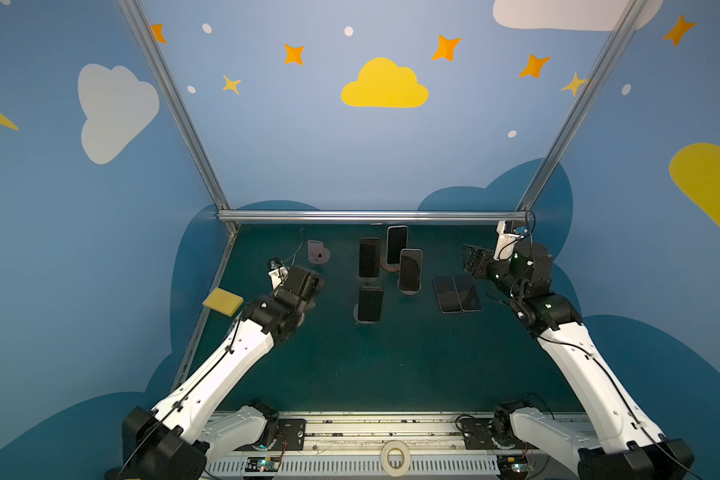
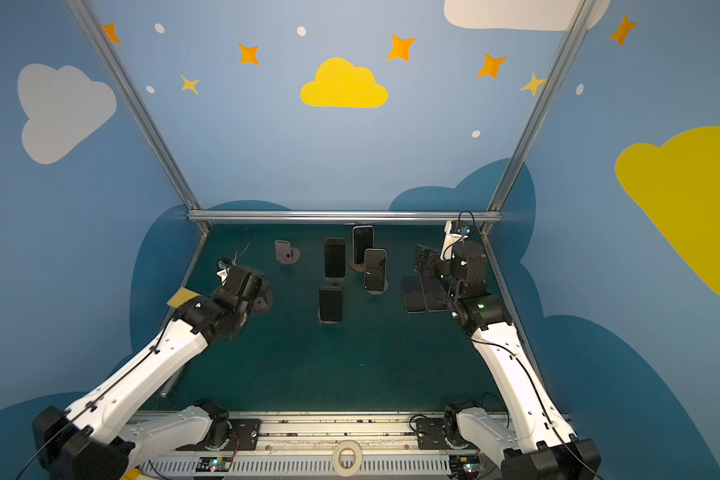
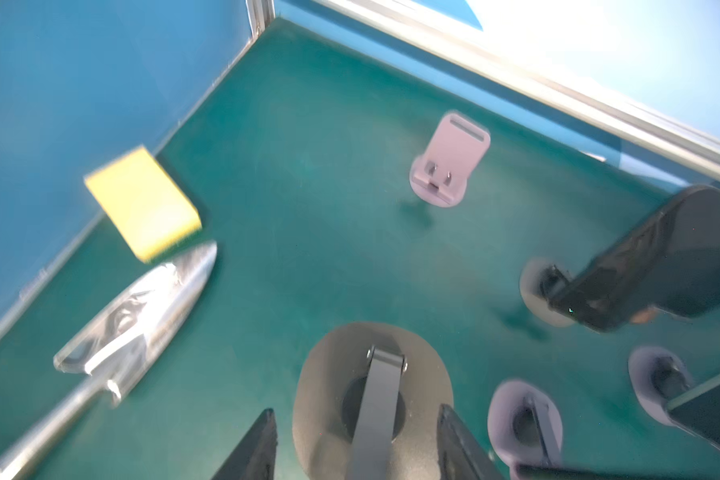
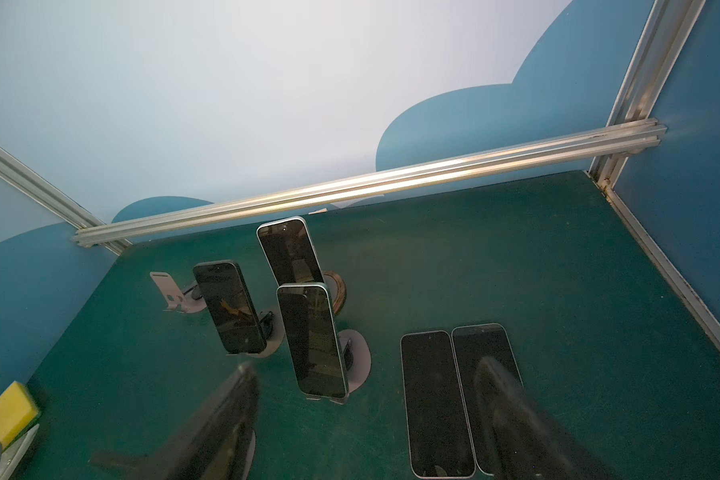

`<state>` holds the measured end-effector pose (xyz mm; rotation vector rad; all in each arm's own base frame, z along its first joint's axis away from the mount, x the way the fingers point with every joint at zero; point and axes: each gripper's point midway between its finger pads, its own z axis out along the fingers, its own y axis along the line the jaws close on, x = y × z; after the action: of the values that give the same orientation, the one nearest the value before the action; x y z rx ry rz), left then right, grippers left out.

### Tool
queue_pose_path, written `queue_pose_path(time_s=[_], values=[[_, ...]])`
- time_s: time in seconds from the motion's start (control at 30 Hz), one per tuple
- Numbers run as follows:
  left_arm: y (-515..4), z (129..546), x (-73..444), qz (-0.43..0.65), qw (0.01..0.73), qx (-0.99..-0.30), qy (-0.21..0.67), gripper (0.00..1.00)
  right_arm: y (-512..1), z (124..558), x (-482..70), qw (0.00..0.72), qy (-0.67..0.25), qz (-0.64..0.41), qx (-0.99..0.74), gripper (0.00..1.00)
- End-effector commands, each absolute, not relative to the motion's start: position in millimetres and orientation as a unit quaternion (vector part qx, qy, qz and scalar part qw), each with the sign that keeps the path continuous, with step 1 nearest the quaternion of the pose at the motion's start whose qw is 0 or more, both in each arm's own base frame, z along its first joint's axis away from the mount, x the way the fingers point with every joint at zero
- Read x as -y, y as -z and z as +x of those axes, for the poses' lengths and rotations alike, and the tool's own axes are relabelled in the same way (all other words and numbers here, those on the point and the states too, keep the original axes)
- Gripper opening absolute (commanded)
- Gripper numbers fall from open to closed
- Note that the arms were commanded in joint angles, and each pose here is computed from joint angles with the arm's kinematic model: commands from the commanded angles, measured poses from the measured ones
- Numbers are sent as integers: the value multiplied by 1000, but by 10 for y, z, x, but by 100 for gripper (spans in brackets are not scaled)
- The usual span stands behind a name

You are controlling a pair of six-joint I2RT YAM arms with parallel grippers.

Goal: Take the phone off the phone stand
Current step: 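Lift the grey stand and carry it toward the far edge with the left gripper, then set the grey stand down beside the lavender stand and open the left gripper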

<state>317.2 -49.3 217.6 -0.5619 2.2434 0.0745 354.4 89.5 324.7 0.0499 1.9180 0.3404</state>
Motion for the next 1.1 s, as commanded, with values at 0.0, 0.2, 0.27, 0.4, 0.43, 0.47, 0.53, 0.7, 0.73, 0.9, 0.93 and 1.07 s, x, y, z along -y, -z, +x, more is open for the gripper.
queue_pose_path(time_s=[0.0,0.2,0.27,0.4,0.43,0.47,0.53,0.7,0.73,0.9,0.93,1.07], values=[[-2223,3490,402,-177,398,-899,-46,54,-3297,3494,-913,569,-147,16,-809,82],[-2008,4208,58,-184,412,-891,-53,55,-3293,3486,-923,570,-147,15,-808,82],[-1886,4417,-57,-205,404,-891,-37,53,-3295,3491,-927,570,-148,14,-808,82],[-1689,4829,-167,-198,382,-901,-51,53,-3278,3503,-926,569,-145,14,-809,82],[-1652,4925,-199,-198,376,-903,-53,53,-3269,3509,-920,569,-143,15,-810,82],[-1610,5000,-223,-199,370,-906,-55,53,-3271,3510,-919,570,-142,15,-809,82],[-1508,5186,-257,-200,360,-910,-52,53,-3265,3522,-920,570,-142,15,-809,82],[-1237,5474,-337,-207,317,-922,-81,49,-3206,3572,-909,565,-132,14,-814,82],[-1188,5525,-344,-209,315,-923,-79,49,-3197,3582,-904,565,-130,15,-815,82],[-1054,5688,-321,-212,305,-926,-72,50,-3173,3608,-920,562,-131,13,-817,82],[-1012,5709,-322,-213,299,-927,-73,50,-3170,3611,-929,562,-132,11,-817,82],[-888,5753,-252,-208,282,-934,-66,50,-3144,3637,-941,559,-133,10,-818,82]])
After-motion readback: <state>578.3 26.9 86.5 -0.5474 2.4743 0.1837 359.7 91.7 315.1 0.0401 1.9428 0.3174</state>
